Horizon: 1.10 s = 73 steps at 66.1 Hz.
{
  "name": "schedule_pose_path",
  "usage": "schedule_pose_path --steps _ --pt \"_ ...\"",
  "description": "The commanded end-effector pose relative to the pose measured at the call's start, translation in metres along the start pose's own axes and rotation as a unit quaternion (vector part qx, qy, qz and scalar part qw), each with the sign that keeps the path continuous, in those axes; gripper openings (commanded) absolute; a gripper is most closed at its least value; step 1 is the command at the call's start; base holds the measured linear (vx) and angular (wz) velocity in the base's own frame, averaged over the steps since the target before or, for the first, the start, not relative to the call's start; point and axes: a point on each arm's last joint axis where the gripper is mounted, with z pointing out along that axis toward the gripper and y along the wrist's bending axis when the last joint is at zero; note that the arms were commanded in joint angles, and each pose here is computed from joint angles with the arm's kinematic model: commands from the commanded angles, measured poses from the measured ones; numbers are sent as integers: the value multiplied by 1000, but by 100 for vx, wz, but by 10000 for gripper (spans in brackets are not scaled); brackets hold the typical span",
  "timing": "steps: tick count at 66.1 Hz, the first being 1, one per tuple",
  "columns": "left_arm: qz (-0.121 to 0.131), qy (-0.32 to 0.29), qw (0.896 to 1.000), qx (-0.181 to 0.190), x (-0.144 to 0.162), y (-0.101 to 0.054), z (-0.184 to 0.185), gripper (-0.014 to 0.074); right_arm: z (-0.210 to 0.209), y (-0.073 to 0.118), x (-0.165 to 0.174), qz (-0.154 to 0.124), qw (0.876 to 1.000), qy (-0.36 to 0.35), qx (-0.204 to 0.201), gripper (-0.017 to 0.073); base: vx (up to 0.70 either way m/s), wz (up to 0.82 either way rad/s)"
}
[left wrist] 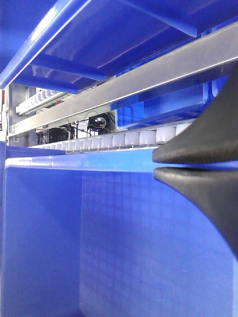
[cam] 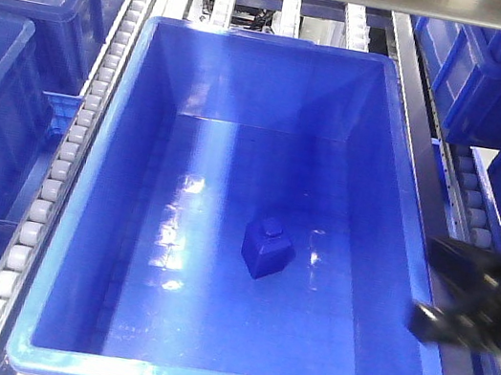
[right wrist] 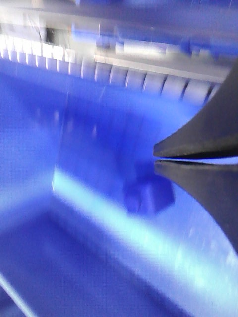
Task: Pour parts from conveyor to right shelf
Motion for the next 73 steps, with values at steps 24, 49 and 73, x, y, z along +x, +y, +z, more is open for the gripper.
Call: schedule_pose_path --steps 24,49,73 --pt "-8 -38 999 5 -12 -1 -1 -6 -41 -17 43 -3 996 -77 55 -5 0 0" --pt "-8 -38 999 5 -12 -1 -1 -6 -48 -16 95 22 995 -78 52 -5 0 0" --pt "-8 -38 999 5 -12 -1 -1 -6 -68 -26 127 16 971 -184 153 -5 0 0"
